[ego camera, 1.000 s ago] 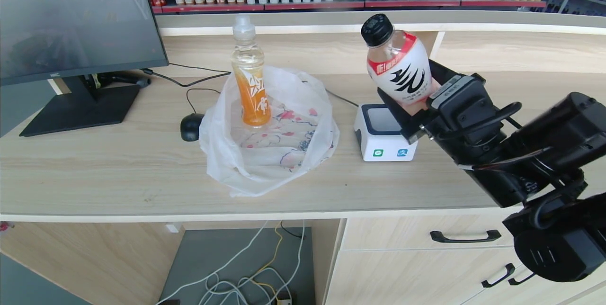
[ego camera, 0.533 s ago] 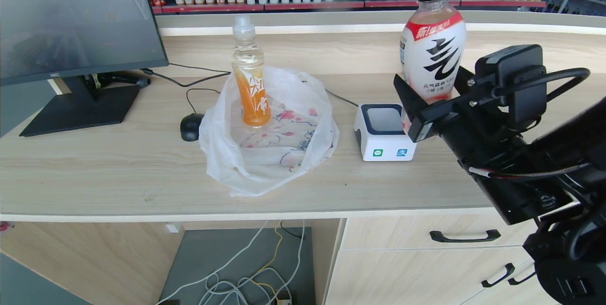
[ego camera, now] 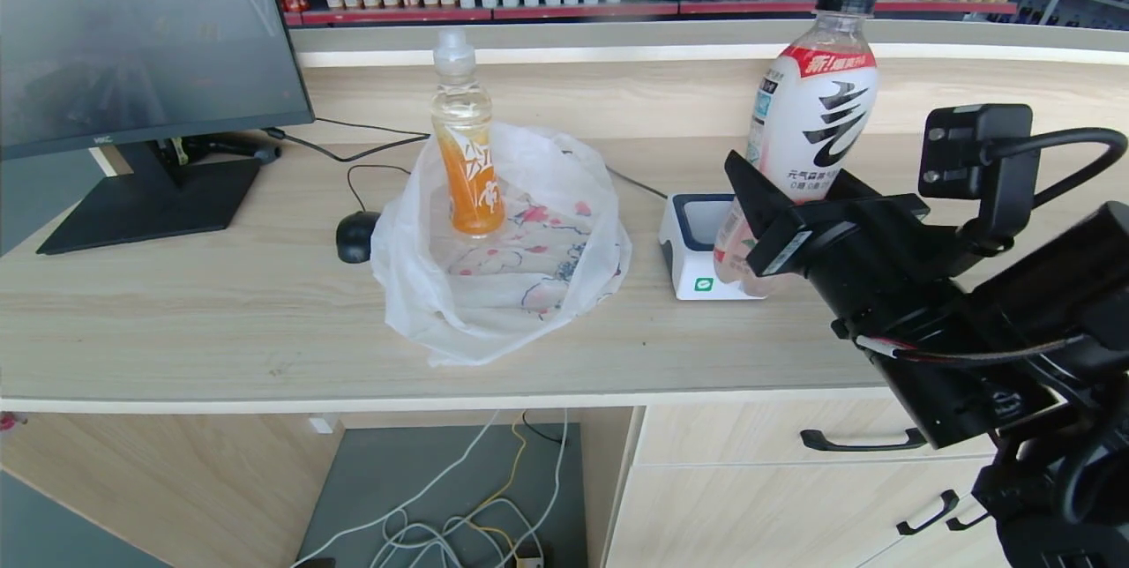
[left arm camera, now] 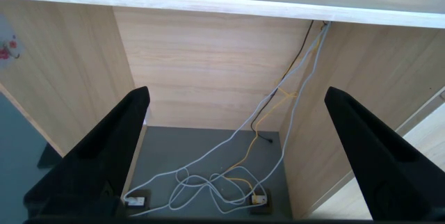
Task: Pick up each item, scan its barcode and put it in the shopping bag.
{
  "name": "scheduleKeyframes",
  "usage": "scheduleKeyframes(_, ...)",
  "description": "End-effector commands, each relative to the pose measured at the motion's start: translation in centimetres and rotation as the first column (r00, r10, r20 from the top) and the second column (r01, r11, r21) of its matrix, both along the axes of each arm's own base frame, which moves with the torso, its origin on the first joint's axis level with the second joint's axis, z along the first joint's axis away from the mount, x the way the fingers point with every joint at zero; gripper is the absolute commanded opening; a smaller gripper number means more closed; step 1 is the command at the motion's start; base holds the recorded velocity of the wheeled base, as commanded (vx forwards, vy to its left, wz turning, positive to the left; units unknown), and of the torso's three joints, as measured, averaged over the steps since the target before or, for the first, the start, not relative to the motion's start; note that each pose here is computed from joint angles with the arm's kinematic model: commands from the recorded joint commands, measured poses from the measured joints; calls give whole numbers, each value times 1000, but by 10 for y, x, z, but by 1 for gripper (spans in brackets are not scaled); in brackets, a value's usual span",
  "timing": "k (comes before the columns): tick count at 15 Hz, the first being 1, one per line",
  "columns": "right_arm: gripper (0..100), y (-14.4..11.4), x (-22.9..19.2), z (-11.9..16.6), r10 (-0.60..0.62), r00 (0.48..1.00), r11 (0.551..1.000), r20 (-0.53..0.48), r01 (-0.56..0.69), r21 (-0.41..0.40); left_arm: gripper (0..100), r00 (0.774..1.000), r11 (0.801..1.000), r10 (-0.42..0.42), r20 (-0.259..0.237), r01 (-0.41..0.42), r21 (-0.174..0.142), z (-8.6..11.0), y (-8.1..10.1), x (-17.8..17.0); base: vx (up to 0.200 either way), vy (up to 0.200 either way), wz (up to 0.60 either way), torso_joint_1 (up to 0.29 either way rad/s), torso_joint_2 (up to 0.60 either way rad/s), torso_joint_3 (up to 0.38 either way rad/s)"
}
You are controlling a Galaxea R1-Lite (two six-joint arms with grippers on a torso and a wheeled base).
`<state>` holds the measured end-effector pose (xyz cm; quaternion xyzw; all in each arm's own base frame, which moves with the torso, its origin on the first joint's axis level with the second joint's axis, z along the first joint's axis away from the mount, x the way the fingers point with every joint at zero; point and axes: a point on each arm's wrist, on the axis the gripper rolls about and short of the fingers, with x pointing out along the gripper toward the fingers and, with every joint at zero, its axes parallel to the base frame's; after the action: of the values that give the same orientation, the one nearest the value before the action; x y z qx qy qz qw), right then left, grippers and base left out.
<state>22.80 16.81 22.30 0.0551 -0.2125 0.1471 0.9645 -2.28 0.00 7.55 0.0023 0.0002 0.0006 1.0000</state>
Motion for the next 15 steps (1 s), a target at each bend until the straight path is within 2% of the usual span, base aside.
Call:
scheduleKeyframes(1,0,-6,6,-13,-23,999,1000,-42,23,-15,100,1000,1000,0,0,0,0,0,0,0,0,0,0,0,0,0)
scheduleKeyframes(15,0,-25,-1,5,-16,1000,994,-5,16,106,100,1000,1000,2,0,-2,-2,0,0,0,0,0,0,0,0,0)
